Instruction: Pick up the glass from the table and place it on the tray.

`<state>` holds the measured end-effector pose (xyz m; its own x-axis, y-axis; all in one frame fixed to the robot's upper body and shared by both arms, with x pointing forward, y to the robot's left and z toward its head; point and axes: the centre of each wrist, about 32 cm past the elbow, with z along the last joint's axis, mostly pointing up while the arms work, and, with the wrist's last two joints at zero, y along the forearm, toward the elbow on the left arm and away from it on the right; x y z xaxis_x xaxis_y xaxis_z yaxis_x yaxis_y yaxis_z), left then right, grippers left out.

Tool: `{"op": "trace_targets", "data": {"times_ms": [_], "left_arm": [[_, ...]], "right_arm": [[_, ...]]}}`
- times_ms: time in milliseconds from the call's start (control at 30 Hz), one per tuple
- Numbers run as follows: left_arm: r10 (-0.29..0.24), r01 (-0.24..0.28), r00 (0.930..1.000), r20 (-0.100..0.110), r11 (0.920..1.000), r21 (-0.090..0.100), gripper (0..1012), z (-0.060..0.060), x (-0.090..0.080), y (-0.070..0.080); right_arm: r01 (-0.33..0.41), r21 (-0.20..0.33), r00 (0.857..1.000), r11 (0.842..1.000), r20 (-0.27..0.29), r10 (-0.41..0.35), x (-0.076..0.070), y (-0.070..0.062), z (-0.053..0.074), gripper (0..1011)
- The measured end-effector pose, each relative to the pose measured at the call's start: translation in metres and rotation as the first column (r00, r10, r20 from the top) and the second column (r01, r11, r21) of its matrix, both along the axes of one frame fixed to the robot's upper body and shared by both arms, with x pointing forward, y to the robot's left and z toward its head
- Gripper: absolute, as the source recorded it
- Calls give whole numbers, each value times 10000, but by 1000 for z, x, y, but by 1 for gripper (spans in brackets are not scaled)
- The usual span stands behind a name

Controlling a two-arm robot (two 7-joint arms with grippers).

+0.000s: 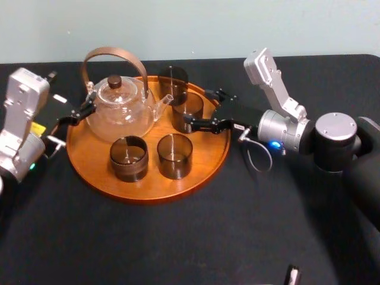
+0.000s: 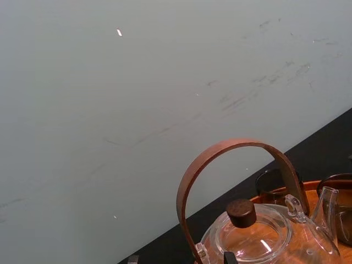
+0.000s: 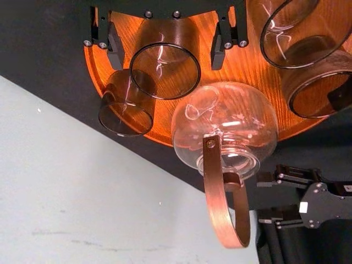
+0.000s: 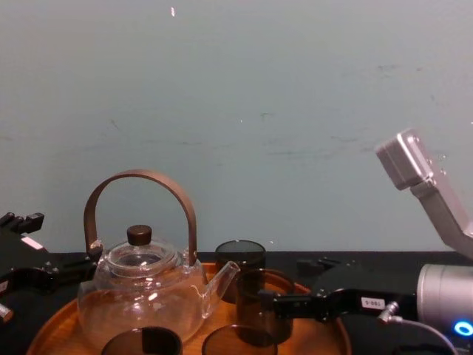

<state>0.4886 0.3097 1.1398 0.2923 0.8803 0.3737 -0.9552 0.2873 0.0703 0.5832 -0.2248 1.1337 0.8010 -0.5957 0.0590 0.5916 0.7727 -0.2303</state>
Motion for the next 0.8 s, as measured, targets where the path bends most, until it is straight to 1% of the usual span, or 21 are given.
{"op": "trace_targets", "data": {"times_ms": [200,300,400,433,533,633,667,700,800], "left_arm": [[-1,1,10000,0,10000,0,1001,0,0,0],[0,0,10000,-1,10000,-1,1001,0,0,0],[0,0,10000,-1,10000,0,1001,0,0,0],[0,0,10000,0,10000,0,1001,0,0,0],[0,0,10000,0,10000,0,1001,0,0,0],[0,0,10000,0,10000,0,1001,0,0,0],[0,0,10000,0,10000,0,1001,0,0,0],[0,0,10000,0,10000,0,1001,0,0,0],[0,0,10000,1,10000,0,1001,0,0,0]], "right_arm": [[138,72,9997,9999,178,-139,-11,-3,7,1002],[201,125,9994,9997,272,-204,-18,-5,10,1002],[296,188,9989,9994,371,-303,-28,-9,14,1002],[296,188,9989,9994,371,-303,-28,-9,14,1002],[411,243,9981,9989,452,-422,-37,-14,17,1003],[700,328,9959,9970,545,-717,-49,-23,20,1002],[700,328,9959,9970,545,-717,-49,-23,20,1002],[821,351,9948,9960,571,-840,-54,-27,21,1002],[1104,390,9915,9931,643,-1127,-63,-35,23,1002]]}}
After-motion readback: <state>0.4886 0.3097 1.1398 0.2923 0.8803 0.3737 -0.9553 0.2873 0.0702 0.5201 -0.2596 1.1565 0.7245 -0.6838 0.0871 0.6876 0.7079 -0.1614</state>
